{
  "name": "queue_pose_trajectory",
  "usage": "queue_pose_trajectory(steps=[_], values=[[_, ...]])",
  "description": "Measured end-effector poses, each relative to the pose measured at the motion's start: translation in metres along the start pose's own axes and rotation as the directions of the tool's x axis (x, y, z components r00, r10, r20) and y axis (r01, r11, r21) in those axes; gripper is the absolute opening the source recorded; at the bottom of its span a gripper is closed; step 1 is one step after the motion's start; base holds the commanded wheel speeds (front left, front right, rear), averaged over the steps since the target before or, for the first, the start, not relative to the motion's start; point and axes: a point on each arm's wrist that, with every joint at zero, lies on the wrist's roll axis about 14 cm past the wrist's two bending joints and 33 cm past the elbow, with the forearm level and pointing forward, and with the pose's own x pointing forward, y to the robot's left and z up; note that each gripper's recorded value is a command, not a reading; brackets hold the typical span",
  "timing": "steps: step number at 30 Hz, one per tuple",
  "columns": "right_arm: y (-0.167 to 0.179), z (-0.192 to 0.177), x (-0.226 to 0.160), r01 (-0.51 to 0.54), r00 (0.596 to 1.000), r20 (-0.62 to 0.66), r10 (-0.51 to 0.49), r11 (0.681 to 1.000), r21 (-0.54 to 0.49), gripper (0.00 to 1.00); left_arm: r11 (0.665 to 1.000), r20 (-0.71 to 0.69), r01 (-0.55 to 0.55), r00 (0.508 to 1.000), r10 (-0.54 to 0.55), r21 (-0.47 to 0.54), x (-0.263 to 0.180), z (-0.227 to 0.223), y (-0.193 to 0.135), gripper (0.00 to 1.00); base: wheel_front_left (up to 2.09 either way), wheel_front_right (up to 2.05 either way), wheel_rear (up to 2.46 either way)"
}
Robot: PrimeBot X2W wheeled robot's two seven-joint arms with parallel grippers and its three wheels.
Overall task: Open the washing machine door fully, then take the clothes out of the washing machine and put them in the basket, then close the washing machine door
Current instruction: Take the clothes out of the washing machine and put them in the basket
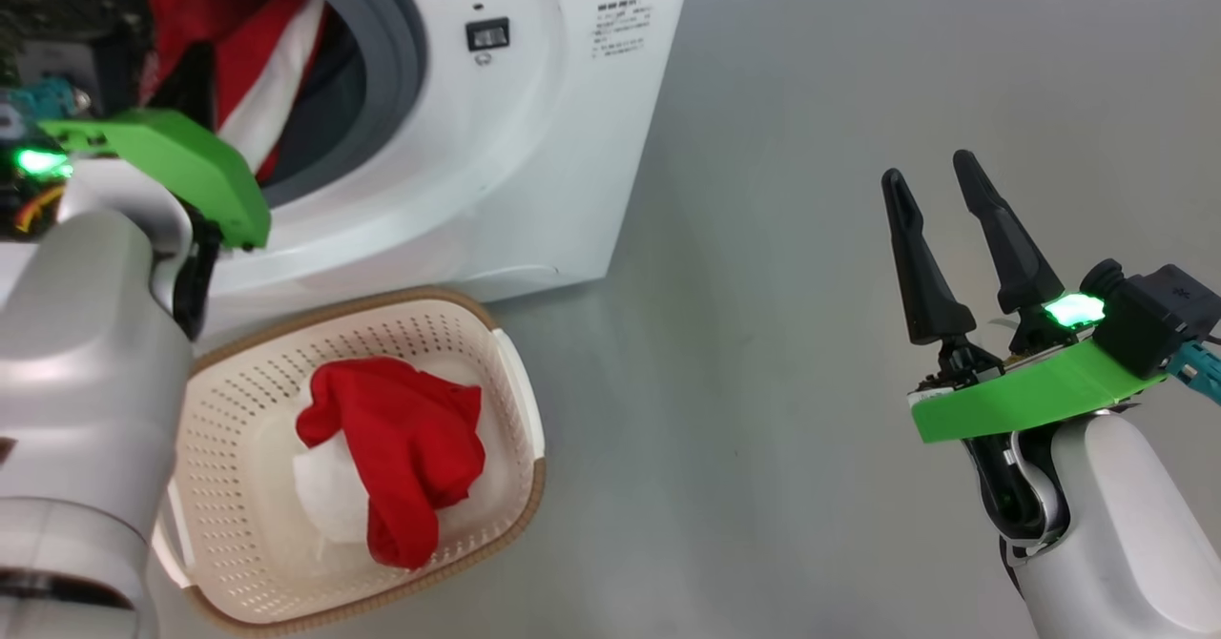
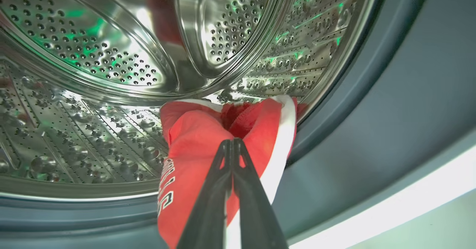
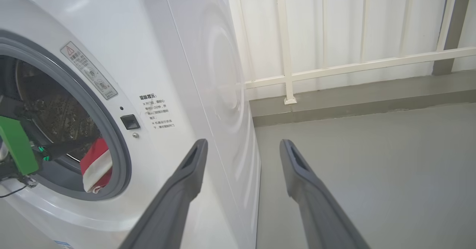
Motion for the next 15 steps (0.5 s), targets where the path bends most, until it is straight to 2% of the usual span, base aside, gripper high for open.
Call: queue_pose_trajectory(steps=[15], values=[[0.018,0.011,-0.017,-0.043,0.999,0.007,0.042,0.999,0.015,1.0,1.0,0.117,0.015,0.993,-0.018,0.02,-0.047,0.03,-0.01,0.0,0.0,0.0,0.0]])
